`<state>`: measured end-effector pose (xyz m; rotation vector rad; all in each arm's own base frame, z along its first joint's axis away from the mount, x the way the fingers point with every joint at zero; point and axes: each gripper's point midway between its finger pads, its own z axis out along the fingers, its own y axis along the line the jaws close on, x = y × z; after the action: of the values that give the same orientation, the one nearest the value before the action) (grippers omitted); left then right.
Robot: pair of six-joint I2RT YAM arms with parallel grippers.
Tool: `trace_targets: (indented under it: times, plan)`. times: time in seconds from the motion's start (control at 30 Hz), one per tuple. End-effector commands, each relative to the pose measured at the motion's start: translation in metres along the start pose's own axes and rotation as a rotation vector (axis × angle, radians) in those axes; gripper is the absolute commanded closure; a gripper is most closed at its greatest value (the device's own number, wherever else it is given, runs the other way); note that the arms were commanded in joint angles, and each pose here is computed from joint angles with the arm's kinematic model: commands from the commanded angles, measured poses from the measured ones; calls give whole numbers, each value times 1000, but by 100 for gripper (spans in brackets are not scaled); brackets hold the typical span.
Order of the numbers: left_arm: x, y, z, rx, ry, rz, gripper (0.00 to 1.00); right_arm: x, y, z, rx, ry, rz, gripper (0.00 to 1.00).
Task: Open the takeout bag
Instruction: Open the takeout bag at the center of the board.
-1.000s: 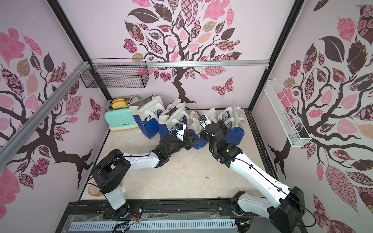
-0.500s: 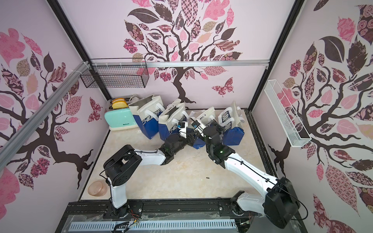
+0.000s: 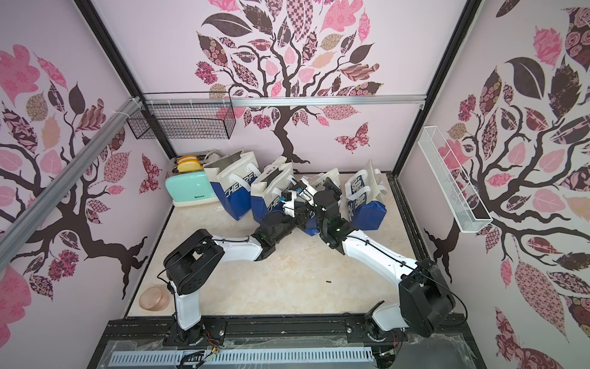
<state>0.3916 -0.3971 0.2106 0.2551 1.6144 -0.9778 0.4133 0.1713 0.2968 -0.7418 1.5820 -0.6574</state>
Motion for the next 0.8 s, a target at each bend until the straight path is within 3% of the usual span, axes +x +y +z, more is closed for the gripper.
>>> trace_targets:
  times: [0.0,0.43,0.77]
  plan:
    - [2,0,0,7,-10,5,90,-14,-10,2,19,-38,23,21]
    - [2,-1,0,5,-1,8,92,-9,37,-18,-96,-71,-66,23]
    - [5,0,-5,2,14,16,94,-28,22,-8,-15,-98,-36,28]
